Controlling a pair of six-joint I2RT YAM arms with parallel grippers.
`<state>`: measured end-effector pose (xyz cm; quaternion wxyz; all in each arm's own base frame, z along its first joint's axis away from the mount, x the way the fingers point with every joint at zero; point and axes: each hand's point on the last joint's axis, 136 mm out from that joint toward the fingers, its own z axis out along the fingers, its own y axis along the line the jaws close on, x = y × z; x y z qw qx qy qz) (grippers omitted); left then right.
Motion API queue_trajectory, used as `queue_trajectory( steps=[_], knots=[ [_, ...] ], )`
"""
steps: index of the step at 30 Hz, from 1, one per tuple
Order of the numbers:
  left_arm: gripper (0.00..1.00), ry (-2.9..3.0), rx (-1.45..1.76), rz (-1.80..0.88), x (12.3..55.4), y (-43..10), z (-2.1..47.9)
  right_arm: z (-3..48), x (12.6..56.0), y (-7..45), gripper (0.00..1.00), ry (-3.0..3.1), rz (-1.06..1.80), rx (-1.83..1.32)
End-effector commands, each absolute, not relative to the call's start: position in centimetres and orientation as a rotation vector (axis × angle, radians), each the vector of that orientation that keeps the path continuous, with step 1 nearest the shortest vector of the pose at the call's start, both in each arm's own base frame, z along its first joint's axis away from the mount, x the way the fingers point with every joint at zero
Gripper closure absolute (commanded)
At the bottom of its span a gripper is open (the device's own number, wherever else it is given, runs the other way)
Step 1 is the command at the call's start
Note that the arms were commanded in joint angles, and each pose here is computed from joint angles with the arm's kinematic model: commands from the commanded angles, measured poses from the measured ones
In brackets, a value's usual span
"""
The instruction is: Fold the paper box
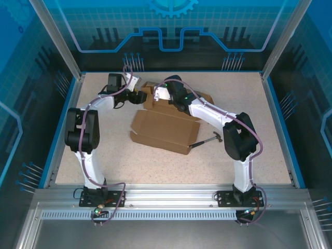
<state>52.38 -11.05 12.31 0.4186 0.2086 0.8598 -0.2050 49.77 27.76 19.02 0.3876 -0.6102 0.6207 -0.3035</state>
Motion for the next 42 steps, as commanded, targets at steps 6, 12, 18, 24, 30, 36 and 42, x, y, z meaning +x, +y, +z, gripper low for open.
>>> queue_trajectory(
  steps=[6, 12, 18, 24, 30, 36, 42],
  knots=[
    [0.32, 2.063, 0.473, -0.385, 53.7, -11.5, 14.6, 18.9, 49.0, 27.9, 1.0, 1.555, -0.752, -1.605],
    [0.35, 2.079, 0.427, -0.301, 54.6, -11.2, 14.1, 19.4, 48.9, 28.3, 1.0, 1.565, -0.722, -1.587],
    [0.37, 2.11, 0.381, -0.251, 55.1, -10.7, 13.1, 19.8, 48.9, 28.4, 1.0, 1.574, -0.705, -1.57],
    [0.4, 2.145, 0.349, -0.199, 55.7, -10.2, 11.8, 19.7, 48.8, 28.6, 1.0, 1.595, -0.679, -1.559],
    [0.45, 2.159, 0.317, -0.179, 56.2, -9.9, 11.1, 19.8, 48.9, 28.6, 1.0, 1.605, -0.673, -1.552],
    [0.53, 2.16, 0.252, -0.086, 56.6, -9.0, 10.6, 19.6, 48.7, 28.6, 1.0, 1.618, -0.665, -1.552],
    [0.56, 2.16, 0.121, 0.052, 56.8, -6.7, 10.7, 19.3, 48.9, 28.6, 1.0, 1.631, -0.668, -1.548]
  ],
)
